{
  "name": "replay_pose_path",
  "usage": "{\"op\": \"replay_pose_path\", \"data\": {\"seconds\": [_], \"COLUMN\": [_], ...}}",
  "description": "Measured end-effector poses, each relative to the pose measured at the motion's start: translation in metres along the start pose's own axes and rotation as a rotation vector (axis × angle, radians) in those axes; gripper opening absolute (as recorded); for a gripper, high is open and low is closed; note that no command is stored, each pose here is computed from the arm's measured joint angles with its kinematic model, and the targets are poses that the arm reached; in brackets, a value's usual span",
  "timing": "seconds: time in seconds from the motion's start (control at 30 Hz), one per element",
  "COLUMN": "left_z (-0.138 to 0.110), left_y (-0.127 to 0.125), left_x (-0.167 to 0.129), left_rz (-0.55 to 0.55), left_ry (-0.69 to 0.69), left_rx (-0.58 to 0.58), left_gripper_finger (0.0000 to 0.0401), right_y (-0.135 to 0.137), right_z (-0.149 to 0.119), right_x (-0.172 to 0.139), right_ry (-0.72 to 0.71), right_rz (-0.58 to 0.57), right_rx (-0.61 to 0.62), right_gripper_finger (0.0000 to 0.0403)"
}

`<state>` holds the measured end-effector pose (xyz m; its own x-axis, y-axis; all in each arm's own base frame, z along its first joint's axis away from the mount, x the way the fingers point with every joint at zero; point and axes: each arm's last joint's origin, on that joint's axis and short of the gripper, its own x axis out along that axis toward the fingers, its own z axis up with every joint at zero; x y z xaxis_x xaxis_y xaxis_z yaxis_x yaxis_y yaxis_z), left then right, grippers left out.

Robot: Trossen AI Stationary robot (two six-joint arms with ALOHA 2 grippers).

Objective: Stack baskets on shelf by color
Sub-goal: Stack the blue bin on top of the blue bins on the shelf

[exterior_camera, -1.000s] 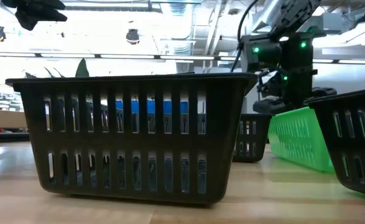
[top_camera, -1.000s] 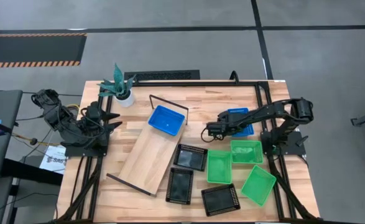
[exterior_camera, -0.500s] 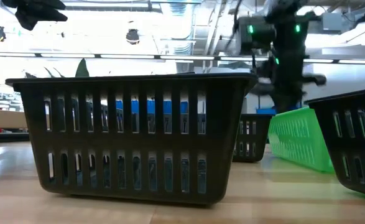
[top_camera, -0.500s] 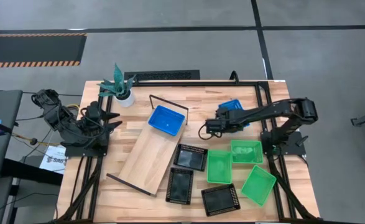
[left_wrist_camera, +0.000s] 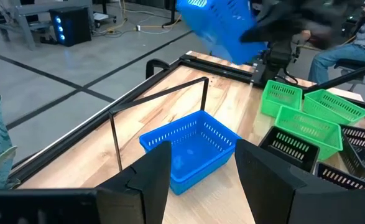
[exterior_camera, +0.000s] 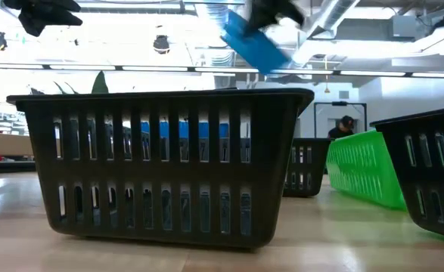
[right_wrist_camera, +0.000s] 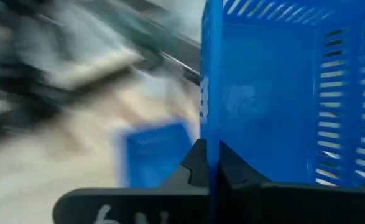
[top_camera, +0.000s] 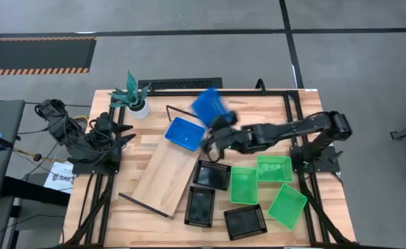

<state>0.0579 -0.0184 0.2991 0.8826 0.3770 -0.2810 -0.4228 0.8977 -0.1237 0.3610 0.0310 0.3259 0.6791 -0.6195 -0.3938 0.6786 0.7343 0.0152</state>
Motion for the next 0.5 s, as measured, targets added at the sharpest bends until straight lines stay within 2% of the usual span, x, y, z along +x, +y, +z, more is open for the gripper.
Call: {"op": "replay_pose_path", "data": {"seconds": [0.13,0.2,0.33,0.5], "left_z": [0.000,0.000,0.000,0.000], "left_y": [0.000,0.000,0.000,0.000], "left_x": [0.000,0.000,0.000,0.000], "left_rz": [0.000,-0.001,-0.003,-0.005], "left_ry": [0.000,0.002,0.003,0.004], "left_rx": [0.001,0.001,0.001,0.000], "left_gripper_finger": [0.0169,0.0169,0.0169,0.0169], "right_y": [0.034,0.048,0.076,0.095], "right_z": [0.007,0.003,-0.002,-0.008], "right_x": [0.008,0.016,0.039,0.064], "right_ry": [-0.057,-0.037,-0.011,0.077], "right_rz": [0.086,0.089,0.107,0.122], "right_rx": [-0.123,-0.210,-0.308,-0.425], "right_gripper_finger": [0.0005,0.0004,0.0007,0.0008]}}
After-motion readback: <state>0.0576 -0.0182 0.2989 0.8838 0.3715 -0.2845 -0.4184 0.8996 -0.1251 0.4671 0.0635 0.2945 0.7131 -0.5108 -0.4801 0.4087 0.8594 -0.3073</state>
